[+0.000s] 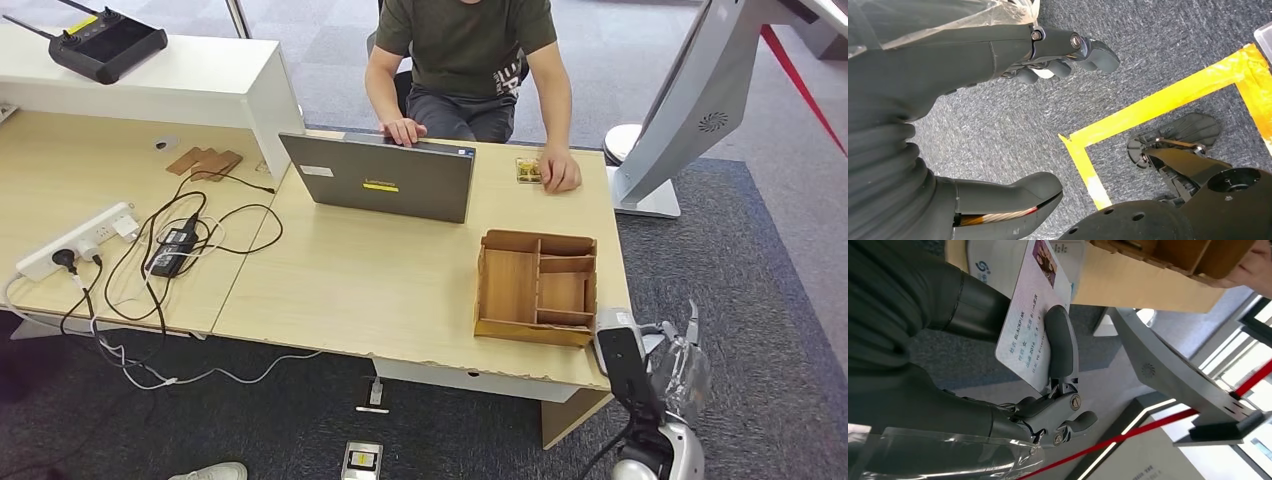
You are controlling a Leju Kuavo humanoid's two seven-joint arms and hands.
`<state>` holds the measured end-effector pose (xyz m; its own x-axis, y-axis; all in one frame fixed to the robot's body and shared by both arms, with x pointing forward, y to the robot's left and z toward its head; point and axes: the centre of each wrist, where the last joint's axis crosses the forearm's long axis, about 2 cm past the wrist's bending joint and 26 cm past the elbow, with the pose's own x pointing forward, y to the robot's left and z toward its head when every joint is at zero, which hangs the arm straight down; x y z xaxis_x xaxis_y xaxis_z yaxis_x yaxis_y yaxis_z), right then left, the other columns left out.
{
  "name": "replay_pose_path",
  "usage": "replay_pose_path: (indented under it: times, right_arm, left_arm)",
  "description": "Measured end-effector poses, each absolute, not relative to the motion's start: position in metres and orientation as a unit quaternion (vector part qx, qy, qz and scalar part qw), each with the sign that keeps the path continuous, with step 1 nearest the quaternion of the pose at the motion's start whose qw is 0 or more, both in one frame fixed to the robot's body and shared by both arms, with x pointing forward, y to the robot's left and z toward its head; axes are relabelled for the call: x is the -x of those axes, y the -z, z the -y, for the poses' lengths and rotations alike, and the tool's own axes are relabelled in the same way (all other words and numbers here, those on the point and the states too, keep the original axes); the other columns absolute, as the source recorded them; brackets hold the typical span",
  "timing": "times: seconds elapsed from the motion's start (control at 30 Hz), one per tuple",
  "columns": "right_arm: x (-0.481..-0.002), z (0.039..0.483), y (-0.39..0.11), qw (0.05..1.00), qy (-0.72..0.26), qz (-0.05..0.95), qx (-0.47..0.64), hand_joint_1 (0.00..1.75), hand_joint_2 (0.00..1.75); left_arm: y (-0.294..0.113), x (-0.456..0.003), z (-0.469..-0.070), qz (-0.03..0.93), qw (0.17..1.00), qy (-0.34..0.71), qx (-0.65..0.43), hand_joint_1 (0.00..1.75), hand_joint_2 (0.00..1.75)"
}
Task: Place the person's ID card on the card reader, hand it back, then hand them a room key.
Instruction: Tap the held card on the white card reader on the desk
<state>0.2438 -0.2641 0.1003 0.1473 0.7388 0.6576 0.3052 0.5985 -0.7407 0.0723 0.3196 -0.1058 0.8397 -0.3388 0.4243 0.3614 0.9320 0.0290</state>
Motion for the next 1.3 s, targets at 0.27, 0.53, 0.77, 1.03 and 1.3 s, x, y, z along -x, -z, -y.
replay_pose_path:
  times: [0.27, 0.53, 0.77, 1.03, 1.3]
  right_arm:
    - [-0.238, 0.262, -0.076, 0.705, -0.168, 0.569, 0.39, 1.75, 1.75]
    - [-0.233, 0.262, -0.061, 0.725, -0.185, 0.541, 0.383, 1.75, 1.75]
    - [-0.231, 0.259, -0.058, 0.702, -0.213, 0.558, 0.389, 1.75, 1.75]
    - [-0.227, 0.251, -0.074, 0.65, -0.226, 0.617, 0.382, 1.75, 1.75]
    - [-0.223, 0.233, -0.112, 0.576, -0.213, 0.691, 0.38, 1.75, 1.75]
  left_arm:
    - [0.106, -0.072, -0.319, 0.213, 0.96, 0.177, 0.025, 0.0, 1.75]
    - [0.106, -0.071, -0.318, 0.213, 0.961, 0.176, 0.024, 0.0, 1.75]
    - [0.107, -0.066, -0.317, 0.209, 0.964, 0.164, 0.022, 0.0, 1.75]
    - [0.107, -0.064, -0.315, 0.21, 0.966, 0.152, 0.02, 0.0, 1.75]
    - [0.107, -0.063, -0.314, 0.21, 0.966, 0.151, 0.021, 0.0, 1.75]
